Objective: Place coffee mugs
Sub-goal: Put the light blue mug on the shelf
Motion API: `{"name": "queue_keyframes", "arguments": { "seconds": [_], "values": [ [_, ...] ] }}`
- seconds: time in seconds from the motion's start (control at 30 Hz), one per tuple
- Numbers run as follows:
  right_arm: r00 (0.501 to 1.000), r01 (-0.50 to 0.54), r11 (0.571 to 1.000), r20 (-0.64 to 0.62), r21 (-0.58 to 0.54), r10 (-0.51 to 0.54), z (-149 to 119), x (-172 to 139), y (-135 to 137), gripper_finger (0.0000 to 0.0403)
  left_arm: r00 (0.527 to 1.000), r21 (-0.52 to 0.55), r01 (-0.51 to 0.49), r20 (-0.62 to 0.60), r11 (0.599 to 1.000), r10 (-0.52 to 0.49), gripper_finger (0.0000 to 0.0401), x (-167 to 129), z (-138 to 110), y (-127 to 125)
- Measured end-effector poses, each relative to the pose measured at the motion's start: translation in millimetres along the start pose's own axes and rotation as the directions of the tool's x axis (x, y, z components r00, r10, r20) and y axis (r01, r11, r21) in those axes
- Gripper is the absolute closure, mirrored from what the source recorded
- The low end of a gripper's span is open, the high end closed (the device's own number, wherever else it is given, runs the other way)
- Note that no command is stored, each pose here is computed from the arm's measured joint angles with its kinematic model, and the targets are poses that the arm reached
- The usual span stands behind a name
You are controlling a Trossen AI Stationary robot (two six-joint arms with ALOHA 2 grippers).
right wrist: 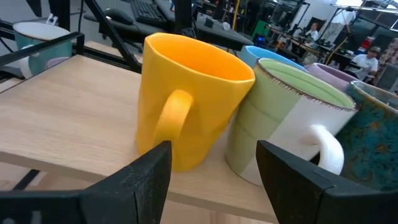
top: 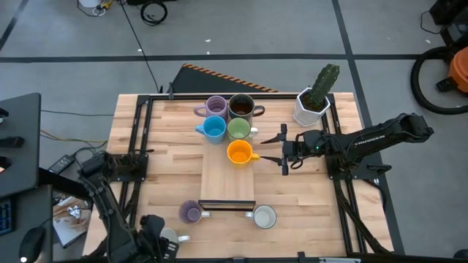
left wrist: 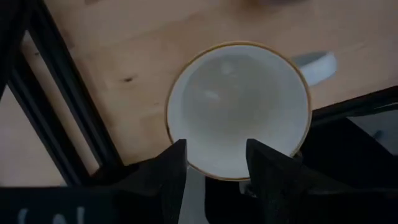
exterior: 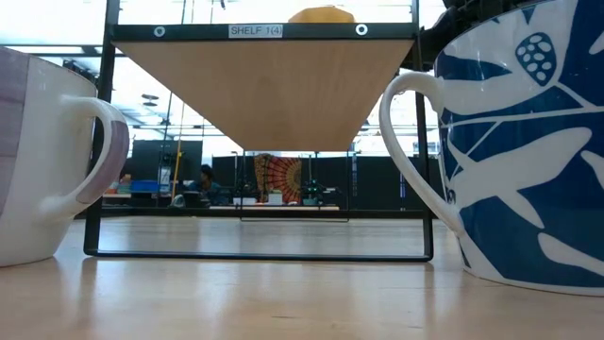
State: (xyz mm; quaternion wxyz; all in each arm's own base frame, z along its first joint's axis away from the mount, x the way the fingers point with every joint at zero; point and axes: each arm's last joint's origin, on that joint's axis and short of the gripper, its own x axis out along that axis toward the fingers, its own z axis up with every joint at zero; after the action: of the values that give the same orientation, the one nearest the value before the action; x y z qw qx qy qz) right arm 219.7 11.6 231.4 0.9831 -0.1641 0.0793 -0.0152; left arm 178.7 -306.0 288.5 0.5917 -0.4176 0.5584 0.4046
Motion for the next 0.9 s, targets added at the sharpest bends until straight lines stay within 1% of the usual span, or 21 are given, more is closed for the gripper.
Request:
{"name": "queue_keyframes", "arguments": {
  "seconds": [0.1, 0.2, 0.27, 0.4, 0.5, 0.67, 0.9],
  "values": [
    [1.0, -0.009, 1.0, 0.003, 0.002, 0.009, 0.1, 0.0, 0.3, 0.0163, 1.0, 0.026, -0.012, 0.028, 1.0, 0.011, 0.023, 5.4, -4.8, 1.7],
    [1.0, -0.02, 1.0, 0.011, 0.003, 0.02, 0.6, 0.0, 0.5, 0.0163, 0.997, 0.044, -0.055, 0.065, 0.998, 0.052, 0.023, 12.4, -7.6, 3.7],
    [1.0, -0.019, 1.0, 0.018, 0.004, 0.018, 1.3, 0.0, 0.3, 0.0163, 0.993, 0.048, -0.083, 0.082, 0.995, 0.079, 0.023, 12.2, -7.1, 7.2],
    [1.0, -0.019, 1.0, 0.022, 0.008, 0.018, 1.6, 0.0, 0.2, 0.0163, 0.99, 0.045, -0.069, 0.126, 0.997, 0.063, 0.023, 11.4, -5.5, 8.6],
    [0.999, -0.027, 1.0, 0.025, 0.011, 0.027, 1.7, 0.0, 0.4, 0.0163, 0.99, 0.04, -0.069, 0.123, 0.997, 0.063, 0.023, 14.4, -5.6, 8.5],
    [0.997, -0.067, 0.998, 0.038, 0.01, 0.067, 2.1, -0.1, 1.8, 0.0163, 0.992, 0.035, -0.068, 0.113, 0.997, 0.064, 0.023, 35.6, -7.1, 8.6],
    [0.997, -0.069, 0.997, 0.038, 0.018, 0.069, 2.1, -0.1, 1.8, 0.0163, 0.992, 0.034, -0.069, 0.106, 0.997, 0.065, 0.023, 53.6, -7.3, 10.0]
  ]
}}
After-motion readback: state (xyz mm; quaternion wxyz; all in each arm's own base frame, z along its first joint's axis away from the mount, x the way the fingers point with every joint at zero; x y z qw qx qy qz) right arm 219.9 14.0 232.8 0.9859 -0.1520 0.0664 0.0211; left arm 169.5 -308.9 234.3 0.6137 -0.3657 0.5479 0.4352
